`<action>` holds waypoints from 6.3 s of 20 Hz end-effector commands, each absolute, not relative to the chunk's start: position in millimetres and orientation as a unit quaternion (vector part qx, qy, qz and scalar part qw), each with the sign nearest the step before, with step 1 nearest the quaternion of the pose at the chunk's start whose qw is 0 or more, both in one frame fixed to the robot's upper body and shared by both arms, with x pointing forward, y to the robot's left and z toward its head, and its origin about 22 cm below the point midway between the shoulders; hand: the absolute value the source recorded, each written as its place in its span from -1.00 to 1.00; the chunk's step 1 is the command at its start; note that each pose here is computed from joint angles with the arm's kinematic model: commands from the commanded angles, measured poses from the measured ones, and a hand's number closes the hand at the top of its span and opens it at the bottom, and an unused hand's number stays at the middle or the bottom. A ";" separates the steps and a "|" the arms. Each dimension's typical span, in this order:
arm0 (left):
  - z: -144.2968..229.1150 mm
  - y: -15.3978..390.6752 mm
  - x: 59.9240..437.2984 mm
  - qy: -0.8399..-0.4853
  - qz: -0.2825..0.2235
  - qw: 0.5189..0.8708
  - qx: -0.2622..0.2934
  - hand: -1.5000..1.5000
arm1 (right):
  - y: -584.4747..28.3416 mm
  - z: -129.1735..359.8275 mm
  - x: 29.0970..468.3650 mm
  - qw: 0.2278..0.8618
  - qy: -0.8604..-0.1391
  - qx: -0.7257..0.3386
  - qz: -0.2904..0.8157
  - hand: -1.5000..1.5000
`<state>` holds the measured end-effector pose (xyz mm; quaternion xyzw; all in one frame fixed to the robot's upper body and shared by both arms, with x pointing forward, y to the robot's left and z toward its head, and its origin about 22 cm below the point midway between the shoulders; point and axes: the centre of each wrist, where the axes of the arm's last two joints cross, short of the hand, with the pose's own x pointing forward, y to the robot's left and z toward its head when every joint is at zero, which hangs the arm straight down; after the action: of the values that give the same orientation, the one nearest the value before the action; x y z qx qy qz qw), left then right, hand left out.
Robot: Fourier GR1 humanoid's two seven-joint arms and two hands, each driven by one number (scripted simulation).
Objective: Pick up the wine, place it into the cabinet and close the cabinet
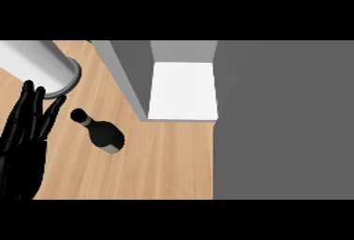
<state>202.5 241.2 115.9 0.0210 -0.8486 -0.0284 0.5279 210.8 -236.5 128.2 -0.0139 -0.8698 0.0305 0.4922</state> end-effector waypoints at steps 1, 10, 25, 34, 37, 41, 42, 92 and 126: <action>119.8 255.8 210.7 -0.855 -0.061 0.513 -0.036 -1.00 | -232.3 113.8 194.9 0.508 -0.860 -0.022 0.049 -1.00; 100.7 229.4 209.7 -0.746 -0.192 0.491 -0.407 -1.00 | -217.2 131.5 178.3 0.525 -0.837 0.114 0.107 -1.00; 177.9 266.5 163.1 -0.709 -0.202 0.496 -0.459 -1.00 | -218.8 169.6 149.2 0.544 -0.825 0.118 0.102 -1.00; 205.8 262.3 143.1 -0.714 -0.184 0.507 -0.446 -1.00 | -226.2 187.0 142.7 0.541 -0.827 0.118 0.094 -1.00; 199.7 269.2 170.5 -0.717 -0.181 0.509 -0.441 -1.00 | -212.0 202.0 142.1 0.534 -0.832 0.119 0.089 -1.00; 200.2 275.0 149.6 -0.719 -0.163 0.525 -0.424 -1.00 | -234.2 205.1 127.3 0.534 -0.829 0.123 0.110 -1.00; 193.4 289.2 170.7 -0.722 -0.150 0.532 -0.415 -1.00 | -221.3 197.8 136.8 0.543 -0.826 0.119 0.094 -1.00; -39.4 347.5 309.3 -0.690 -0.130 0.666 -0.251 -1.00 | -214.2 216.5 145.8 0.535 -0.829 0.120 0.110 -1.00; -119.8 310.2 291.8 -0.645 -0.080 0.683 -0.334 -1.00 | -211.6 209.7 147.5 0.528 -0.832 0.131 0.113 -1.00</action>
<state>293.2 318.7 -114.6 -0.2487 -0.6294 -0.0990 0.7295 161.7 -206.7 202.6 0.1148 -0.8257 0.1178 0.5396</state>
